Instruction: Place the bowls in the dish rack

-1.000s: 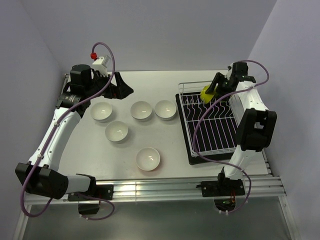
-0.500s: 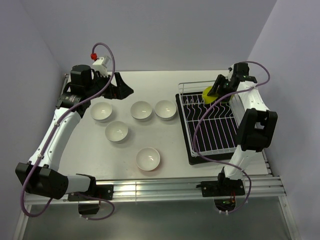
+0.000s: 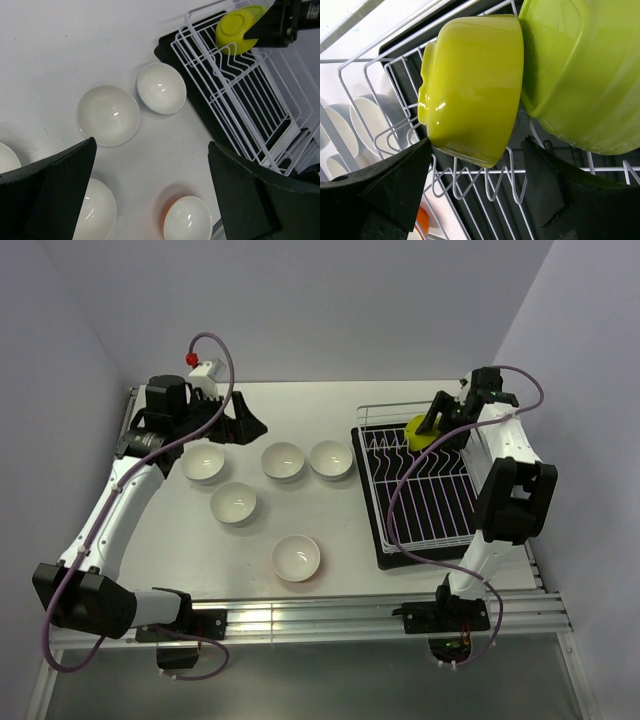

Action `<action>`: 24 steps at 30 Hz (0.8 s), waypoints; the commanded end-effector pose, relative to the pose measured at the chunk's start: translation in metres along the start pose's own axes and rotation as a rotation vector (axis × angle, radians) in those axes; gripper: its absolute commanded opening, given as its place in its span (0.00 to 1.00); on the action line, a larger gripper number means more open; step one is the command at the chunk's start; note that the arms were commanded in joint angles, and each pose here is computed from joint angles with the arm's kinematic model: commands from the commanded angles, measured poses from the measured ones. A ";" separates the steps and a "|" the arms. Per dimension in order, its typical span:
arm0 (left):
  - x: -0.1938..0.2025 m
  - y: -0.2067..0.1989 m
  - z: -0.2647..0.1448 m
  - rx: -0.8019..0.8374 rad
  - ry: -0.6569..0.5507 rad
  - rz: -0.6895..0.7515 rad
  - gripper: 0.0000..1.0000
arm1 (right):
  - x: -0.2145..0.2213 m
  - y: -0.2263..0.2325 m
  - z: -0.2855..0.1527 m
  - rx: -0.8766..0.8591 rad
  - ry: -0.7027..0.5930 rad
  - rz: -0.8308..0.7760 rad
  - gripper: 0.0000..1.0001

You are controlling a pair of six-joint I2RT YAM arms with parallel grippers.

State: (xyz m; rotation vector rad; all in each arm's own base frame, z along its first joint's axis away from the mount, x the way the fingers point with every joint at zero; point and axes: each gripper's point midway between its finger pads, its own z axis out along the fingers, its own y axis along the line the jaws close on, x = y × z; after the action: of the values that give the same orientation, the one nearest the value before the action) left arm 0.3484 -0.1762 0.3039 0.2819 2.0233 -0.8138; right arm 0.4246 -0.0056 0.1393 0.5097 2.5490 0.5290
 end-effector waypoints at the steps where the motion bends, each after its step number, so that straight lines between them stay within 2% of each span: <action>1: -0.001 -0.002 -0.007 0.004 -0.027 0.084 0.99 | -0.017 0.002 -0.030 0.027 -0.076 -0.041 0.81; 8: 0.048 0.007 -0.007 0.051 0.100 0.188 0.99 | -0.021 0.016 -0.053 -0.005 -0.112 -0.094 0.90; 11: 0.074 0.010 -0.003 0.081 0.171 0.255 0.95 | -0.022 0.018 -0.064 -0.003 -0.135 -0.112 0.91; 17: 0.129 0.002 0.004 0.132 0.337 0.352 0.90 | -0.024 0.019 -0.080 -0.012 -0.162 -0.147 0.91; 24: 0.176 -0.001 0.017 0.137 0.472 0.368 0.81 | -0.025 0.034 -0.105 -0.079 -0.220 -0.228 0.89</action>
State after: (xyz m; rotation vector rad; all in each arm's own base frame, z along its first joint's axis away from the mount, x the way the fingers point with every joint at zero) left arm 0.2616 -0.2082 0.1685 0.9255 2.2206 -0.7451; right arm 0.4020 -0.0189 0.2071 0.3363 2.4336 0.4621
